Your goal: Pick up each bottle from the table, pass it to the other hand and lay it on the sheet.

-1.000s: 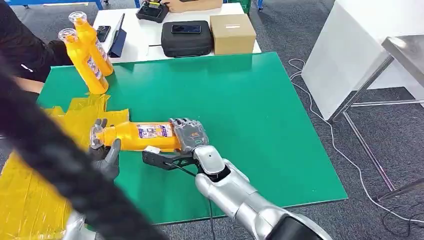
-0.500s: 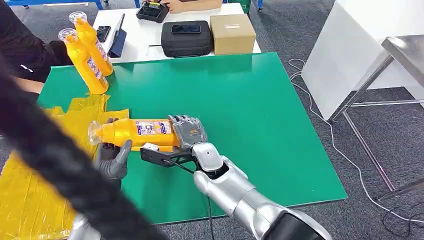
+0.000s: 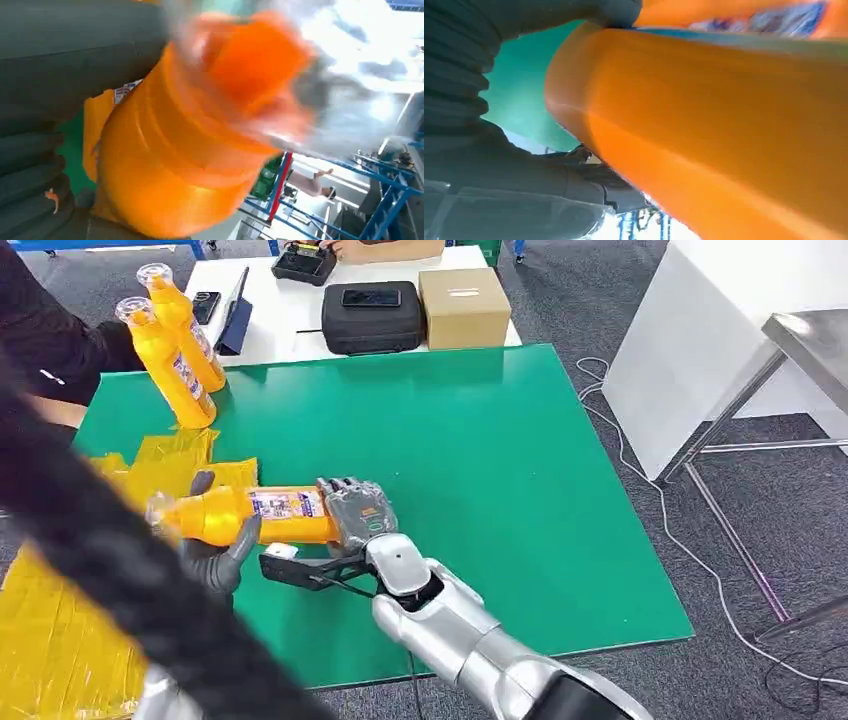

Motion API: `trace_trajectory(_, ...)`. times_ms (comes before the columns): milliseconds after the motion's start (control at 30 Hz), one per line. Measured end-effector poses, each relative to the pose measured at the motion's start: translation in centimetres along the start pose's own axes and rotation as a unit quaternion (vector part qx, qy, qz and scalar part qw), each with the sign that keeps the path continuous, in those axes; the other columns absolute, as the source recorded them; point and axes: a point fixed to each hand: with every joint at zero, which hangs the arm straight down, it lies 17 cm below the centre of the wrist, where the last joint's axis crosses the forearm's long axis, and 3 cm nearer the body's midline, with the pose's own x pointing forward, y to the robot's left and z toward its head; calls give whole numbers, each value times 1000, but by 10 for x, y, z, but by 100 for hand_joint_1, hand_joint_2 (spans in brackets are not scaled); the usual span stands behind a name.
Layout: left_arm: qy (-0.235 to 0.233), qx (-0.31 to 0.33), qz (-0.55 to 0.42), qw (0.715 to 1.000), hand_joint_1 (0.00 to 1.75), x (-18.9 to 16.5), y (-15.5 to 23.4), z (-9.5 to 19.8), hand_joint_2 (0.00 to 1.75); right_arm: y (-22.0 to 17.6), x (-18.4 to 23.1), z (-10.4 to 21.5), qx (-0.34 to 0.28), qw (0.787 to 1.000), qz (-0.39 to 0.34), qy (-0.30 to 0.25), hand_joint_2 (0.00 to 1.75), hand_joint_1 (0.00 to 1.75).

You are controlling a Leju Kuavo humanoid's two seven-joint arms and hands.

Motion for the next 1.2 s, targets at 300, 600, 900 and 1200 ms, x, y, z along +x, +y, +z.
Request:
trace_trajectory(300,2,16,4,1000,0,-1,14,9,175,25,45,14,35,999,-2,-27,175,175)
trace_trajectory(600,4,26,11,1000,0,-1,24,13,175,30,57,18,40,998,8,-37,175,175)
trace_trajectory(900,17,9,62,998,175,-2,24,16,175,32,63,19,49,998,10,-45,175,175)
trace_trajectory(1200,10,18,65,998,175,1,32,19,175,37,68,22,57,997,6,-49,175,175)
